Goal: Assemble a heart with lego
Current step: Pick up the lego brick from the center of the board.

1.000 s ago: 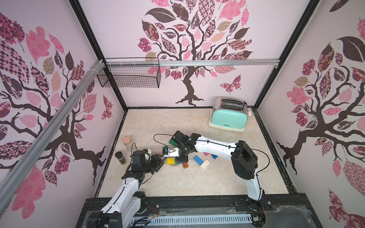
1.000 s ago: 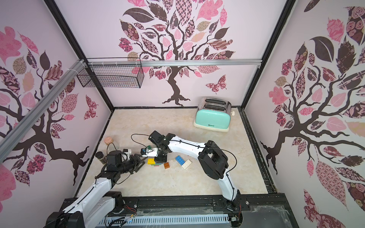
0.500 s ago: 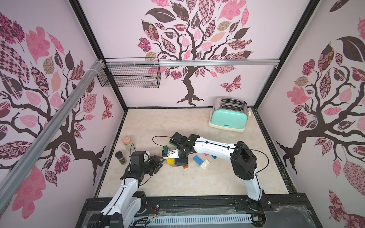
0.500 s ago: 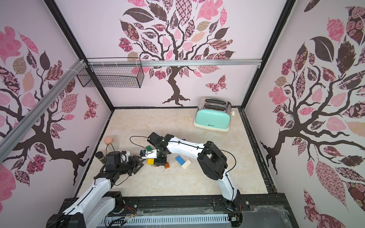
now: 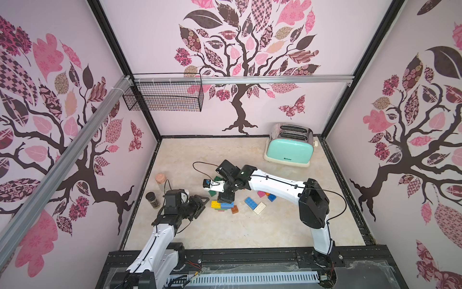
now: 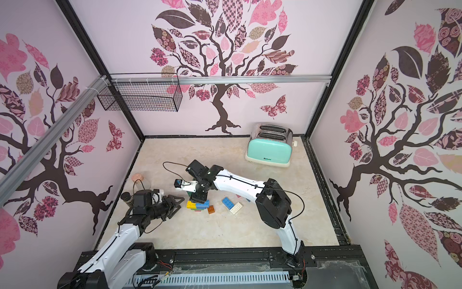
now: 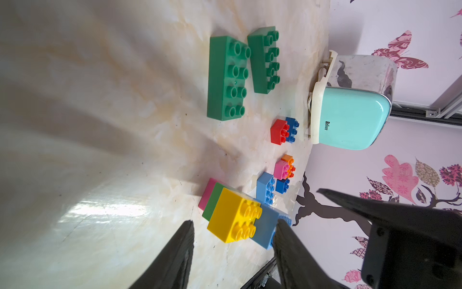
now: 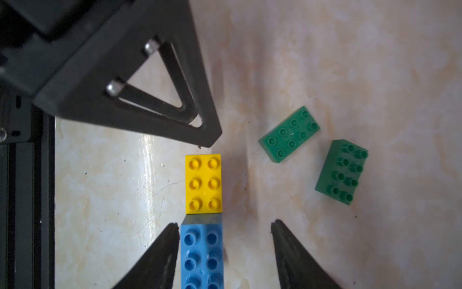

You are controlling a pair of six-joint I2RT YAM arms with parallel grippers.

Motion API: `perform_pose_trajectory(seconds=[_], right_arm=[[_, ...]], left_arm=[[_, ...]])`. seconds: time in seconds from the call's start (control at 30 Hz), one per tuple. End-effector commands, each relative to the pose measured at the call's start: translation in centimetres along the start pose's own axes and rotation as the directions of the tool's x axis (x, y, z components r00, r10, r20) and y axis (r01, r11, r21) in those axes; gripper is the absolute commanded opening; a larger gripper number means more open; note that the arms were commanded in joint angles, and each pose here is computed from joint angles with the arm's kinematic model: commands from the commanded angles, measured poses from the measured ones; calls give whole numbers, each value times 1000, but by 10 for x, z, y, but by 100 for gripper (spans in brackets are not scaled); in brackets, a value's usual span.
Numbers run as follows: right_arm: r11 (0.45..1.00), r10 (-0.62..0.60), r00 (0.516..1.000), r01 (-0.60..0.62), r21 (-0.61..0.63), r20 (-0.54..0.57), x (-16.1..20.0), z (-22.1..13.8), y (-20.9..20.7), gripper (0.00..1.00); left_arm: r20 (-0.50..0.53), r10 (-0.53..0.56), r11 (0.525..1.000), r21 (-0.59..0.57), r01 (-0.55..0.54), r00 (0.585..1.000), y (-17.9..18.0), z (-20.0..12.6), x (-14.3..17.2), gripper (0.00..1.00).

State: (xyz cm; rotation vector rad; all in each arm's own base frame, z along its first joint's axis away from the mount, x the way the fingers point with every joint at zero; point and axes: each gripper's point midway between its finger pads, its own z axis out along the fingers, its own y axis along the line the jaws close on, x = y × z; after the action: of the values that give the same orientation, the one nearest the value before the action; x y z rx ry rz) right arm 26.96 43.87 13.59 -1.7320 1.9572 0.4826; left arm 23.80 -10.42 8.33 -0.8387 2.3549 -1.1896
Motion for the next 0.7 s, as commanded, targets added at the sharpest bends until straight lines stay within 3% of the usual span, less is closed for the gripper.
perform_pose_trajectory(seconds=[0.0,0.1,0.27,0.67], right_arm=[[981,165,979,-176,85,119,-20,-22,-46,63],[956,253,959,-269,121,129,-13,-14,-71,63],[935,308,945,-323,149,112,-2,12,-91,63],[923,334,939,-342,177,78,16,65,-114,66]], left_arm=[[20,38,999,-8,-38,999,-6,-4,-7,54],[18,42,999,-14,-42,999,-6,-3,-8,54],[22,45,999,-23,-45,999,-5,-2,-10,55],[13,43,998,-42,-42,999,-1,-1,-11,54]])
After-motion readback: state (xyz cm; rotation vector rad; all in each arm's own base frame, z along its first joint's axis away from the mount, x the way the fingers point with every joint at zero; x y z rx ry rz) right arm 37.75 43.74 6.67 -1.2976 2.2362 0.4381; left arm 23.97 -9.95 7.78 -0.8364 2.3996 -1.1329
